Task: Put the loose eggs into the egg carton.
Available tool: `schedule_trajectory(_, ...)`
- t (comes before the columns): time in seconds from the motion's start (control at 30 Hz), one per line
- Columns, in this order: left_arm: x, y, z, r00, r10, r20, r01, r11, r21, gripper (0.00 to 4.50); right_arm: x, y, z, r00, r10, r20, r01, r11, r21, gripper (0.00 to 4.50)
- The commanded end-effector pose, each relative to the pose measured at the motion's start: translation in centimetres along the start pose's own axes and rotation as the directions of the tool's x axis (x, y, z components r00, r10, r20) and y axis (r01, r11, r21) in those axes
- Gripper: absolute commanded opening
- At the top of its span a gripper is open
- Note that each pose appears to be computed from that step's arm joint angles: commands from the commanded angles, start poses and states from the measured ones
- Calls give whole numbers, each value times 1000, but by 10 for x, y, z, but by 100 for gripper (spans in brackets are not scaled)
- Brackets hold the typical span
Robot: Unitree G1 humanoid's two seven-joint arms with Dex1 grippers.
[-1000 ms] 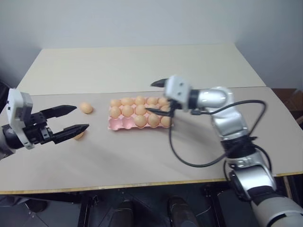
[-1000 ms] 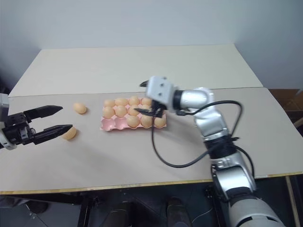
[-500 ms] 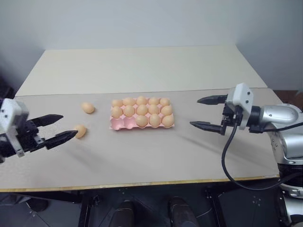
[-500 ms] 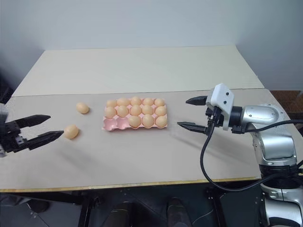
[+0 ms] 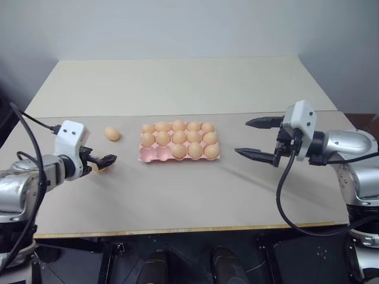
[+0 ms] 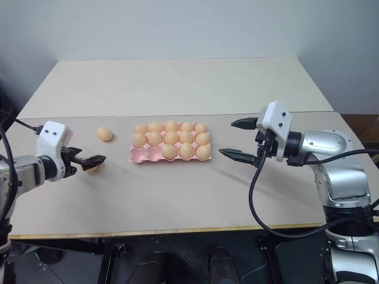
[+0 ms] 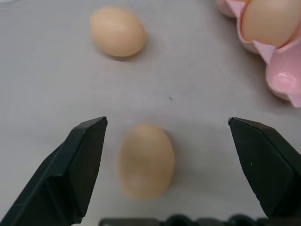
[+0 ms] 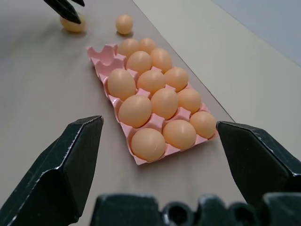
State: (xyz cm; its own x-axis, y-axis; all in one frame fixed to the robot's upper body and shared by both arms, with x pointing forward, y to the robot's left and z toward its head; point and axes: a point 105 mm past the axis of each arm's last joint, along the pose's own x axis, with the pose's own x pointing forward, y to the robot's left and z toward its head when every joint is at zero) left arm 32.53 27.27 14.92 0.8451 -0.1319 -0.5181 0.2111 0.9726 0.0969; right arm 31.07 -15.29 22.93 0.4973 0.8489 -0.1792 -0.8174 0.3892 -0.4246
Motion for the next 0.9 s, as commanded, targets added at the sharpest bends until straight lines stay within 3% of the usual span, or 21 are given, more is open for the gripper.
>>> schedule_trajectory(0.03, 8, 6, -3, 998, 53, -45, -54, 999, -6, 450, -1, 0, 15, 1000, -8, 24, 9, 999, -54, 449)
schedule_trajectory(0.07, 11, 5, -6, 997, 45, -61, -45, 999, -2, 450, -1, -1, 15, 1000, -11, 25, 12, 998, -56, 449)
schedule_trajectory(0.17, 18, 3, -9, 996, 48, -76, -47, 999, 10, 389, -2, -2, 16, 999, -32, 28, 33, 998, -58, 450)
schedule_trajectory(0.33, 21, 6, 4, 998, 54, -40, -53, 998, 39, 224, -5, -7, 17, 996, -79, 32, 81, 995, -56, 450)
schedule_trajectory(0.4, 19, 3, 11, 999, 34, -14, -33, 997, 74, 179, -6, -8, 17, 995, -92, 32, 94, 994, -58, 450)
schedule_trajectory(0.53, 10, -22, 41, 990, -101, 102, 88, 989, 122, 174, -6, -10, 15, 992, -120, 30, 122, 991, -60, 450)
schedule_trajectory(0.67, 6, -73, 69, 924, -327, 197, 280, 932, 232, 174, -5, -6, 12, 992, -126, 25, 128, 990, -64, 450)
schedule_trajectory(0.9, 21, -118, 78, 854, -487, 182, 428, 858, 285, 174, -8, -6, 12, 988, -153, 13, 153, 985, -73, 450)
